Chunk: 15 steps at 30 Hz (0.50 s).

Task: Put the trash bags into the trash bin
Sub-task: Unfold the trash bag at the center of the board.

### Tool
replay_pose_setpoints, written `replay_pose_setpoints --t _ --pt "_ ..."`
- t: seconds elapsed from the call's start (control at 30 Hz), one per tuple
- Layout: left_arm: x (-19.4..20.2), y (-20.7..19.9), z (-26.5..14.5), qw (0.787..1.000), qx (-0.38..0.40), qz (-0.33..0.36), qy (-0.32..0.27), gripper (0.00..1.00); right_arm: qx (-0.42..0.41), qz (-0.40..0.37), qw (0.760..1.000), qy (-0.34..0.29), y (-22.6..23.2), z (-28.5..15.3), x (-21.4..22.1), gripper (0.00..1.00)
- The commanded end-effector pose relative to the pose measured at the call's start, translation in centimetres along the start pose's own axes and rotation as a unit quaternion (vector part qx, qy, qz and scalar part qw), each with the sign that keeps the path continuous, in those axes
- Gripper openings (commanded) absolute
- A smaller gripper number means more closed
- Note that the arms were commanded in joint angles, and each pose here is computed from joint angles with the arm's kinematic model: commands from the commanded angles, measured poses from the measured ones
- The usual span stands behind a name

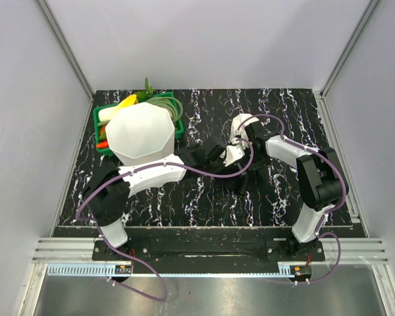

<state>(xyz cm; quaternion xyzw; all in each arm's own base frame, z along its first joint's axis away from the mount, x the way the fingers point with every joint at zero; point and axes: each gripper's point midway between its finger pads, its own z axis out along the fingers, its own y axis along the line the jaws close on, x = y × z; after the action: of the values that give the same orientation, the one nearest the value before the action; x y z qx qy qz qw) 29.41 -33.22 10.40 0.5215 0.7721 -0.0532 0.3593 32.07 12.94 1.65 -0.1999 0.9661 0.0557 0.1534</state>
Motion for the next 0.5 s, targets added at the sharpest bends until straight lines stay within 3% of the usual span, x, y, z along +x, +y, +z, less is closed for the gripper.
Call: replay_pose_setpoints --t 0.0,0.13,0.47 --pt "-1.0 2.4 -2.2 0.999 -0.046 -0.013 -0.025 0.00 0.100 -0.030 0.992 0.072 -4.7 -0.7 3.3 0.86" --pt "0.3 2.8 -2.3 0.998 -0.063 -0.011 -0.010 0.00 0.103 -0.013 0.991 0.087 -6.4 -1.1 4.1 0.83" --pt "0.9 2.9 -3.7 0.997 -0.071 -0.019 -0.020 0.00 0.033 -0.001 0.999 0.034 -5.9 -5.2 2.8 0.83"
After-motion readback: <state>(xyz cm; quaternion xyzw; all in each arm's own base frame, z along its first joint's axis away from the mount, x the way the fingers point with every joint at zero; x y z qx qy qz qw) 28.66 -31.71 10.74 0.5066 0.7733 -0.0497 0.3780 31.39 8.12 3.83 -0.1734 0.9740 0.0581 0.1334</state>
